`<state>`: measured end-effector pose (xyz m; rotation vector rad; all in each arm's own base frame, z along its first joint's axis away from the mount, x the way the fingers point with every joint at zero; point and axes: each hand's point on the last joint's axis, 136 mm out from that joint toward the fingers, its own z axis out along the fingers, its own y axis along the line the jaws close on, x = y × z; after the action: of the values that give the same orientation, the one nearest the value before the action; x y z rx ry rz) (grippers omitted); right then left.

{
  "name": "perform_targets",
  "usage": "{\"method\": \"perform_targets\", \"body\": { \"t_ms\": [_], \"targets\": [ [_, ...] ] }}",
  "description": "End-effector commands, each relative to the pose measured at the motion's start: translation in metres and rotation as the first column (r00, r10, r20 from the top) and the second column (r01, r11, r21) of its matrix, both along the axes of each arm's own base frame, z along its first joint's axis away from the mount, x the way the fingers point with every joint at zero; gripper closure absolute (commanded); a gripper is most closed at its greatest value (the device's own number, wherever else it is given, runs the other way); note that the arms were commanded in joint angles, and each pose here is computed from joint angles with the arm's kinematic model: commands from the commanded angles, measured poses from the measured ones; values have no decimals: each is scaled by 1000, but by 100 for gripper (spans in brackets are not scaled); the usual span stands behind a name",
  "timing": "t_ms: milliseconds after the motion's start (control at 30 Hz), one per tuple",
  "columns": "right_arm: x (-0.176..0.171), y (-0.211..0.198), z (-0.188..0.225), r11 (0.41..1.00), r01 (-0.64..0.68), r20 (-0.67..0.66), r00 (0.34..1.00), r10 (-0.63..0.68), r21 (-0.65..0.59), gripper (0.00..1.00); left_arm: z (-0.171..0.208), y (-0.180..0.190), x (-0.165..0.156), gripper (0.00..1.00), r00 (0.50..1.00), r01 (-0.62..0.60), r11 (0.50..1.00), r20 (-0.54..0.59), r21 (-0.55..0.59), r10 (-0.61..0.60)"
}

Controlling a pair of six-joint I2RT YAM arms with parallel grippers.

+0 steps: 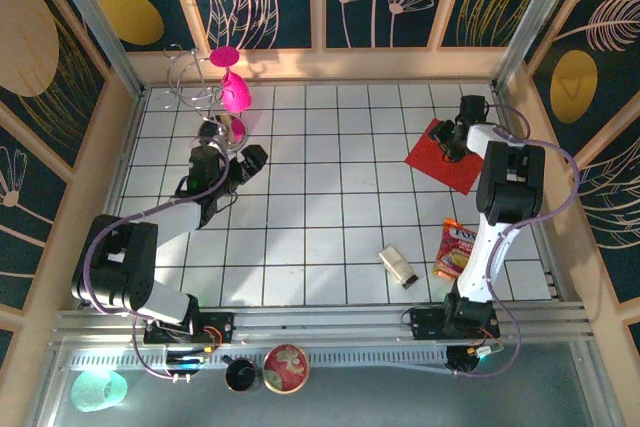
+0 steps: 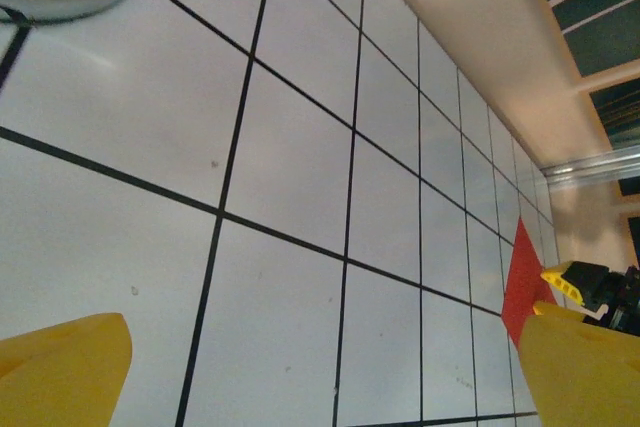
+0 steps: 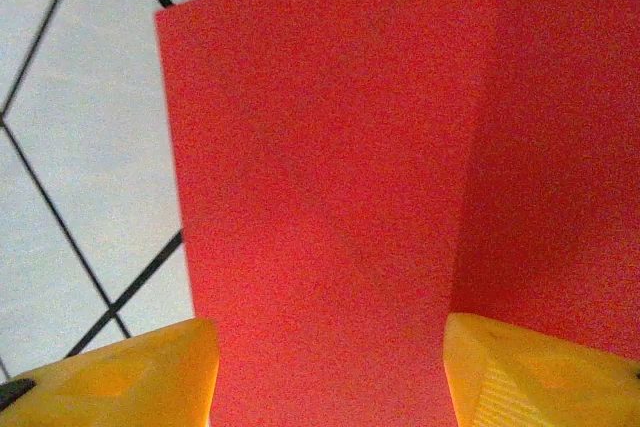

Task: Fold a paper plane with a square sheet of paper (pick it up from the middle)
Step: Move the square sheet of paper to the center of the table.

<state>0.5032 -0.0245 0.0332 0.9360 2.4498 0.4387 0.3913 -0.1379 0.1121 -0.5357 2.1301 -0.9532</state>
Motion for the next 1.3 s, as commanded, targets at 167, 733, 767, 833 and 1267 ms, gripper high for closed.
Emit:
{"method": "perform_targets", "body": {
  "t_ms": [167, 733, 767, 833, 1267],
  "targets": [
    [-13, 2, -21, 1000, -27, -88, 996, 27, -2, 39, 6, -16, 8, 1, 1000, 31, 999, -5, -23, -31],
    [-61, 200, -44, 900, -411, -161, 888, 431, 143, 39, -9, -11, 12, 1, 999, -1, 1000, -42, -2, 1],
    [-68, 218, -44, 888, -432, -159, 876, 455, 160, 39, -10, -11, 12, 1, 999, -1, 1000, -42, -1, 1],
    [-85, 257, -45, 863, -463, -155, 855, 495, 201, 40, -11, -11, 12, 1, 999, -3, 1000, -43, 0, 3],
    [-123, 363, 51, 752, -518, 113, 846, 521, 407, 44, -7, 2, 8, 1, 997, -54, 997, -49, 54, 56]
  ]
}}
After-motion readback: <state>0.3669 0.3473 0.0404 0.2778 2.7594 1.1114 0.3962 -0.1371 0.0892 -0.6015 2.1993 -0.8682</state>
